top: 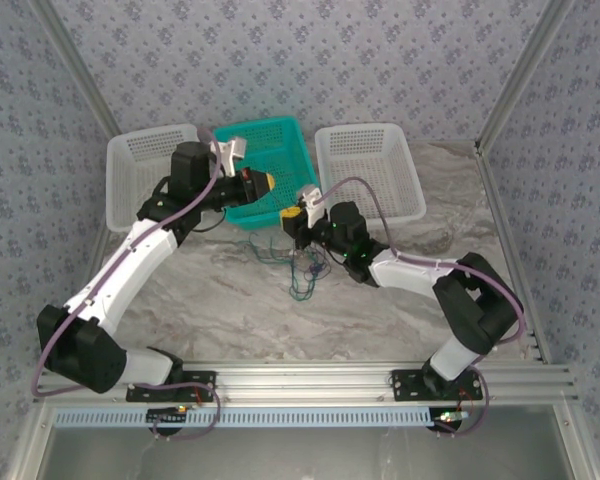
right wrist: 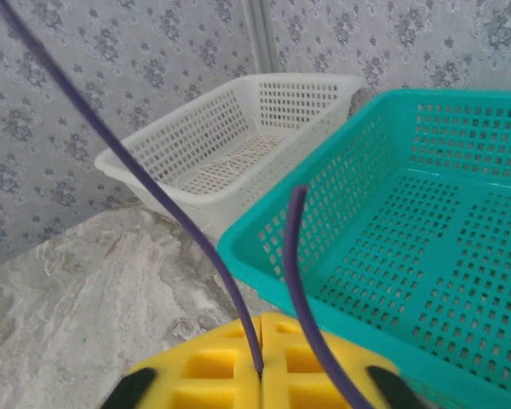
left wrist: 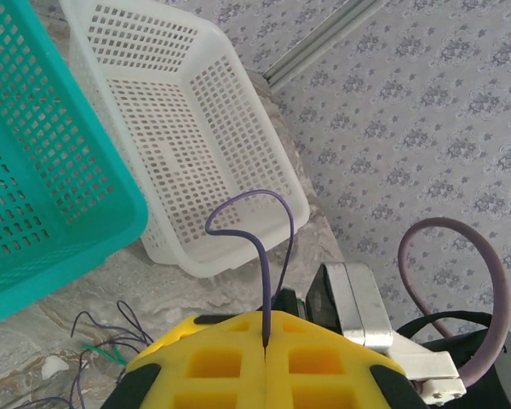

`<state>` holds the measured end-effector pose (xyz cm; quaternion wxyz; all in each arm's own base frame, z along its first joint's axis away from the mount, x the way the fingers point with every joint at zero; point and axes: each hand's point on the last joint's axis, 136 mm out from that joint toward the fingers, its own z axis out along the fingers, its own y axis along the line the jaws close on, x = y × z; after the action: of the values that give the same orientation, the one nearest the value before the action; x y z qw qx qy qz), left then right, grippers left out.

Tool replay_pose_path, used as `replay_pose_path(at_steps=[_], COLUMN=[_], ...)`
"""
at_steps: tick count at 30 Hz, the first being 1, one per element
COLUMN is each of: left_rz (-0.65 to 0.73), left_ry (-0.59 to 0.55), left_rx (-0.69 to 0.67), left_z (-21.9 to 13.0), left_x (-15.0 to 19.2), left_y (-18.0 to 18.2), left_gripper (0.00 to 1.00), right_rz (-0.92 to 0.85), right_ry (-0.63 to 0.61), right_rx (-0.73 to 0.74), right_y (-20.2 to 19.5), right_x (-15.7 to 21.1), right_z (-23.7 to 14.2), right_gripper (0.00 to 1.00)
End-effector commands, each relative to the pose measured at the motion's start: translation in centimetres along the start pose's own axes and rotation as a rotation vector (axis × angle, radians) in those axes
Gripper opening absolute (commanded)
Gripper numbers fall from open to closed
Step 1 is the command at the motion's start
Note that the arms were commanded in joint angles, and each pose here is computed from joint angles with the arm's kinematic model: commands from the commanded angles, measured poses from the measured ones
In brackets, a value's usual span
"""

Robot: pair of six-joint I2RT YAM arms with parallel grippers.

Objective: Untangle the cables

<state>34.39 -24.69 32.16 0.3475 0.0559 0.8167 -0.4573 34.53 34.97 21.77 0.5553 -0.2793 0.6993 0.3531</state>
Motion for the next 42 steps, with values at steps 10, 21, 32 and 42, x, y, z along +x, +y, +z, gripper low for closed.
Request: replay_pose_path(at_steps=[10,21,32,42], left_rz=[0.082,-0.407,-0.458,-0.410], left_ry=[-0.052,-0.013,0.044,0.062], left_rx=[-0.190,-0.123,-0.027,-0.087], left_z=[-3.6,0.1,6.1,6.7], left_x=[2.1,10.7,11.3,11.1], left_y=[3.0,8.6,7.5,8.3], left_gripper=[0.49,0.63,0.94,0.19], right_rz=[0.171,0.175,0.178,0.171], right_ry=[-0.081,-0.095,-0.124,-0.134], right_rx=[-0.060,-0.097,-0.135,-0.020], right_y=[0.8,2.5,3.8,2.2], right_x=[-6.2,-9.2,-11.1,-11.2], right_z=[-2.4,-5.8,-7.1,-8.9], right_gripper=[0.00,0.00,0.00,0.00])
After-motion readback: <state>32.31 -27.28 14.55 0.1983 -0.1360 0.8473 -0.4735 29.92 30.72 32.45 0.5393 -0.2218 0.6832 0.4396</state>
